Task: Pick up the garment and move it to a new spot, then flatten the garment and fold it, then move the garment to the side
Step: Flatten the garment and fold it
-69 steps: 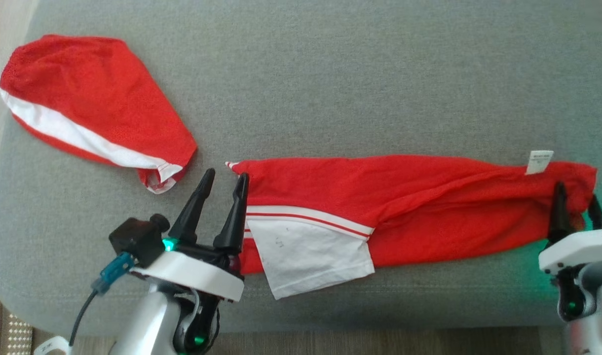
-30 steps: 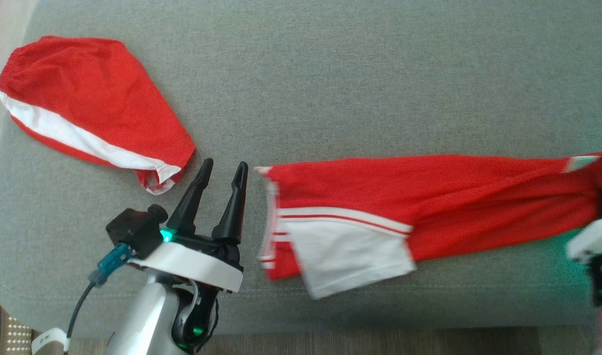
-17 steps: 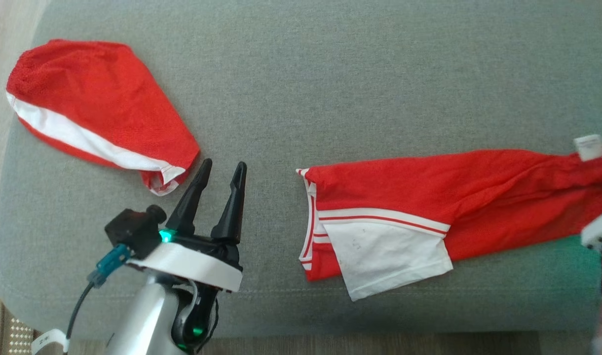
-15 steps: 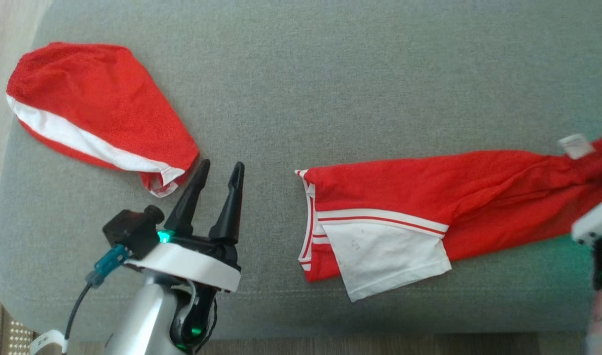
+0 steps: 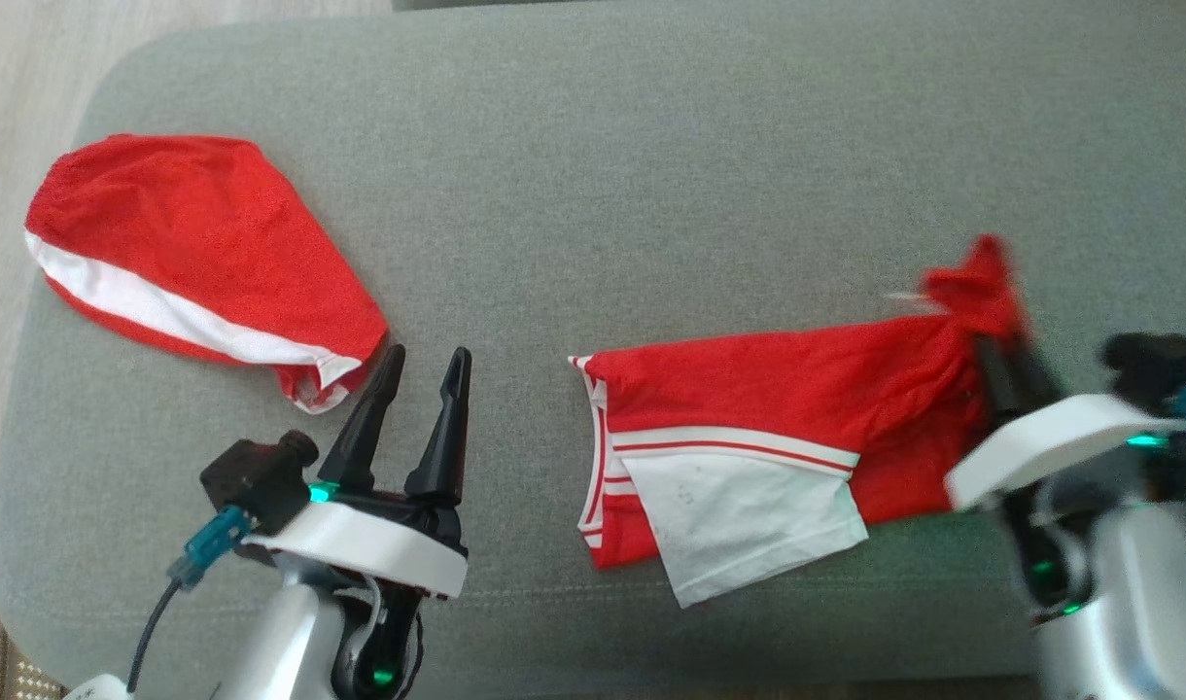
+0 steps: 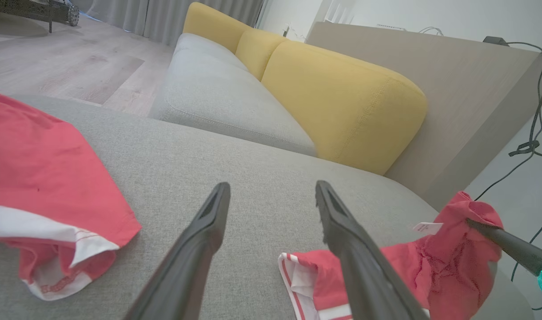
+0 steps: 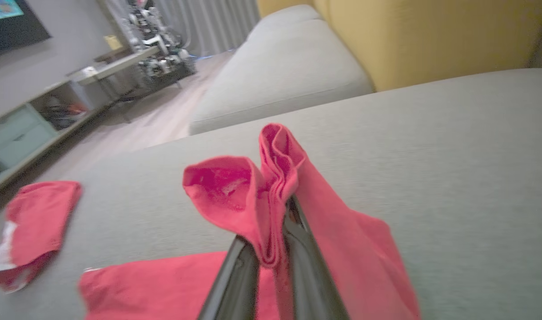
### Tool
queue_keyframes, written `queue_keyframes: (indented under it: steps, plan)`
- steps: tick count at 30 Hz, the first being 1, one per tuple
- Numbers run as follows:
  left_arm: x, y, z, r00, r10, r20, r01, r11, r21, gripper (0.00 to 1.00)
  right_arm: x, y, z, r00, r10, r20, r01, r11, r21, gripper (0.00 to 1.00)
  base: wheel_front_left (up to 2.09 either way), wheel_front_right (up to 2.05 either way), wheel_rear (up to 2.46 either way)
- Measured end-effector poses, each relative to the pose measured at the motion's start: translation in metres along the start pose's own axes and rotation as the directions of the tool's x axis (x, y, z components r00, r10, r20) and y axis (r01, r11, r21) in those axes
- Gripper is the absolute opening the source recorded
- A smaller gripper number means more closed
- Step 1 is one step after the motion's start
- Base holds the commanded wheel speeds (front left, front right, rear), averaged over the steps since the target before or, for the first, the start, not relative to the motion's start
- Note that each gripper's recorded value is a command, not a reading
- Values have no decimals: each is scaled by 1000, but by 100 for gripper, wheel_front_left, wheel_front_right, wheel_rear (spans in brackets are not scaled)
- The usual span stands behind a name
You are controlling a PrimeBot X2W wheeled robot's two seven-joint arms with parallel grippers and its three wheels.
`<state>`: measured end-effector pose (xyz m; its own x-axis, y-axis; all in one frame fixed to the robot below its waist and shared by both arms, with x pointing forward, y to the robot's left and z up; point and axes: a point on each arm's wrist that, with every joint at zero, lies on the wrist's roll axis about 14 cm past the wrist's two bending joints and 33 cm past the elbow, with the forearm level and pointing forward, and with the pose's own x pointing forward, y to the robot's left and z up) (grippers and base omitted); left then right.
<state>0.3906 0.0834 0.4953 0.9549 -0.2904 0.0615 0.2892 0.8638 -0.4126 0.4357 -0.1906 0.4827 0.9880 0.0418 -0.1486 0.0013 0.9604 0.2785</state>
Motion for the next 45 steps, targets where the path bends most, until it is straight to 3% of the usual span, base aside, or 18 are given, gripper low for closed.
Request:
queue_keyframes:
  steps: [4,9,16,26,27,28,37,42,45]
  plan:
    - [-2,-1,4,1000,-1,12,1,1000,3,100,-8,53,-1,987,159,0,-158,984,76,0,0,0,0]
    - [-11,2,2,1000,18,7,-18,1000,-7,100,-21,105,-11,950,313,-23,-305,937,169,0,0,0,0]
    - [-18,11,4,999,53,12,-53,999,-13,100,-27,135,-48,914,392,-104,-363,906,219,0,0,0,0]
    - [-23,25,-2,995,101,-6,-101,995,-25,100,-19,159,-94,874,447,-190,-410,889,204,0,0,0,0]
    - [-22,27,-3,994,105,-9,-105,994,-26,100,-17,161,-96,872,451,-192,-416,888,197,80,0,0,0]
    - [-22,27,-3,994,105,-9,-105,994,-26,100,-17,161,-96,872,451,-192,-416,888,197,100,0,0,0]
    - [-20,32,-5,993,117,-14,-118,992,-33,100,-17,178,-109,837,499,-225,-467,865,185,100,0,0,0]
    - [-17,29,-5,994,107,-15,-108,994,-35,100,-28,187,-122,788,530,-313,-495,848,191,100,0,0,0]
    - [-16,26,-5,995,98,-16,-99,994,-36,100,-31,187,-122,781,531,-328,-496,847,192,100,0,0,0]
